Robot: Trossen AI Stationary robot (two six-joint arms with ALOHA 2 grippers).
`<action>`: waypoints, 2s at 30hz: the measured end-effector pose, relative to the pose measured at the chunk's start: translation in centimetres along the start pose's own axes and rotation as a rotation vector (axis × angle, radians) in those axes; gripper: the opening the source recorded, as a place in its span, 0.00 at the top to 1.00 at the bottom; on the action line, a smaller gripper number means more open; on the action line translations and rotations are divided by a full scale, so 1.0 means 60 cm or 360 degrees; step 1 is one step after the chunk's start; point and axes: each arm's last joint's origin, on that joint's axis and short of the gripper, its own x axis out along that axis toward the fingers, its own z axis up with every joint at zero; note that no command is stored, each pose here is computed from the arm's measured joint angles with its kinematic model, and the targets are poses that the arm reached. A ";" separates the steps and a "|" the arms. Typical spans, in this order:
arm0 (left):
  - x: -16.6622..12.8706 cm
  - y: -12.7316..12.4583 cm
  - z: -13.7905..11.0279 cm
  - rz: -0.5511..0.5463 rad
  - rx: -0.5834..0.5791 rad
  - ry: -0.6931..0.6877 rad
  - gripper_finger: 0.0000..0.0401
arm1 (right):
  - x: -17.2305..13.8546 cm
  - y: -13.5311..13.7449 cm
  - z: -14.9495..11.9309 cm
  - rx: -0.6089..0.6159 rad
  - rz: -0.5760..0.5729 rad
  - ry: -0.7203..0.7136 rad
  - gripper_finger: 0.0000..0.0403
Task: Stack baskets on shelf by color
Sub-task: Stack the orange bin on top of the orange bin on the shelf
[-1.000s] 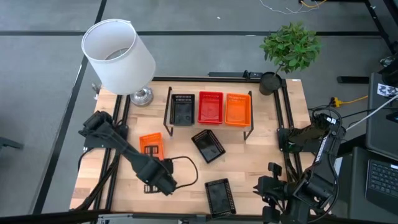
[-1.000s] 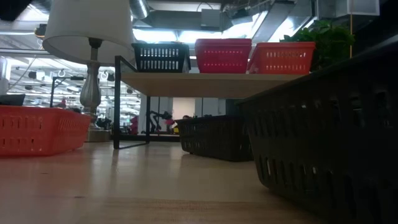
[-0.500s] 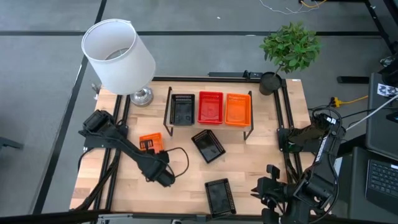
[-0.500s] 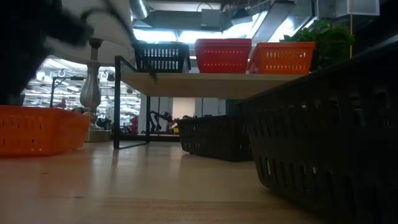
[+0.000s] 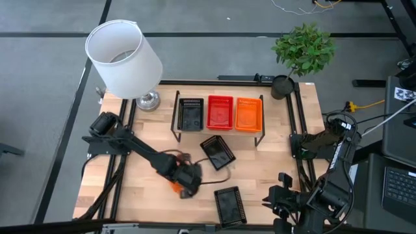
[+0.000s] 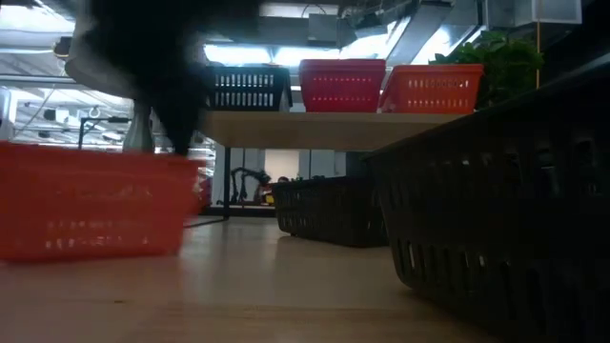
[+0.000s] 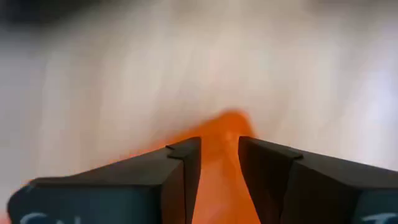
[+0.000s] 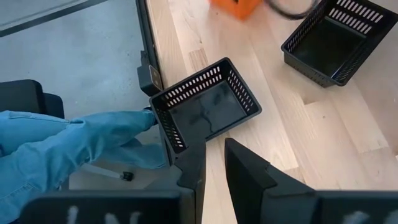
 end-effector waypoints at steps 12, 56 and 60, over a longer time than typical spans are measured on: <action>-0.105 -0.075 0.048 -0.0279 0.0125 -0.0155 0.75 | 0.003 -0.001 0.005 0.0000 -0.0044 -0.0098 0.85; 0.026 -0.021 -0.067 0.0106 -0.0278 -0.0076 0.75 | 0.379 -0.004 0.135 -0.0911 0.0069 0.0080 0.85; 0.025 -0.027 -0.071 0.0062 -0.0267 -0.0037 0.75 | 0.377 0.000 0.132 -0.0918 0.0080 0.0076 0.85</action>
